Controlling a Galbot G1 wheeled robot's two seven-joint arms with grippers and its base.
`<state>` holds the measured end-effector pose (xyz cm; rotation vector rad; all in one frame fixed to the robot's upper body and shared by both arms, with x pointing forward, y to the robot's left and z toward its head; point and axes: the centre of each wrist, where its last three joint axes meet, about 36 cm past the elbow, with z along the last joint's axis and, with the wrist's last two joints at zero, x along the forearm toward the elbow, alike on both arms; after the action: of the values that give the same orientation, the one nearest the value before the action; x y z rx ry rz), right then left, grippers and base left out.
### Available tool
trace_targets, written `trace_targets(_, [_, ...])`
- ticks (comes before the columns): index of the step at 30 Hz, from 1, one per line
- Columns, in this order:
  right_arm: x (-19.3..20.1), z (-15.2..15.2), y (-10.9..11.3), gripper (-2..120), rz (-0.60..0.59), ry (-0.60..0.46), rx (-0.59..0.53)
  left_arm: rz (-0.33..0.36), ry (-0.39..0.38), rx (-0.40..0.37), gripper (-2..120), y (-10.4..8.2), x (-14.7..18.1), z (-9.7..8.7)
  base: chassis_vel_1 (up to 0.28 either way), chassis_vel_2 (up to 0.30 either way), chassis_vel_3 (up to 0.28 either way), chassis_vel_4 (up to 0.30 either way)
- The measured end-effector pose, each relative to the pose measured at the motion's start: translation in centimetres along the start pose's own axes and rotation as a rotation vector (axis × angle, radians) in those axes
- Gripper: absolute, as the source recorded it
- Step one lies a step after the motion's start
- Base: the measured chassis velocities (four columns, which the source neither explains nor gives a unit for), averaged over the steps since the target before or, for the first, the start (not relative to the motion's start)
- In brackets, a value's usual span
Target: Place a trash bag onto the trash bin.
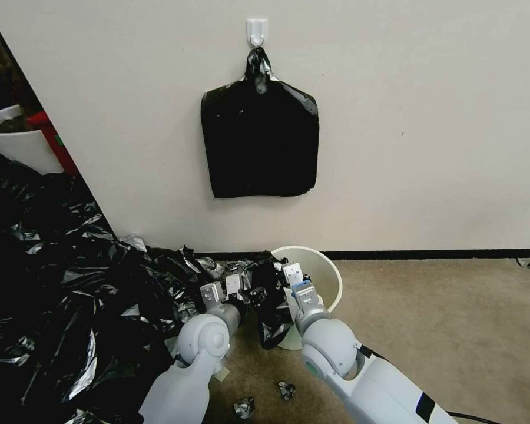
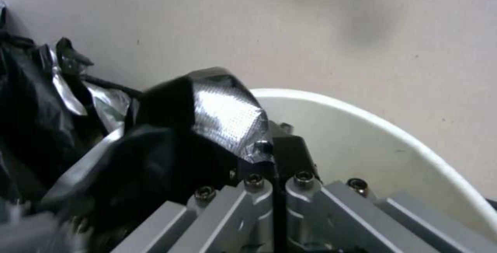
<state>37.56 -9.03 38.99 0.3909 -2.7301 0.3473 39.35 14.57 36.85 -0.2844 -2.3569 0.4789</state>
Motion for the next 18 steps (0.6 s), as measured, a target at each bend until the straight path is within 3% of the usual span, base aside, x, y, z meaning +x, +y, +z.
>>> trace_targets(5, [-0.1, -0.1, -0.5, 0, 0.012, -0.031, -0.007, 0.011, -0.026, -0.086, 21, 0.5, 0.4, 0.5, 0.000, 0.000, 0.000, 0.000])
trace_targets(9, [-0.3, 0.1, -1.1, 0, 0.015, -0.091, -0.021, 0.015, -0.057, -0.202, 6, 1.8, 1.1, 0.8, 0.000, 0.000, 0.000, 0.000])
trace_targets(14, [-0.5, 0.5, -1.7, 0, 0.003, -0.196, -0.033, 0.017, -0.077, -0.294, 5, 3.0, 2.0, 0.5, 0.000, 0.000, 0.000, 0.000])
trace_targets(18, [-0.7, 0.9, -2.8, 0, -0.003, -0.259, -0.014, 0.048, -0.105, -0.452, 5, 4.4, 3.2, 0.0, 0.000, 0.000, 0.000, 0.000])
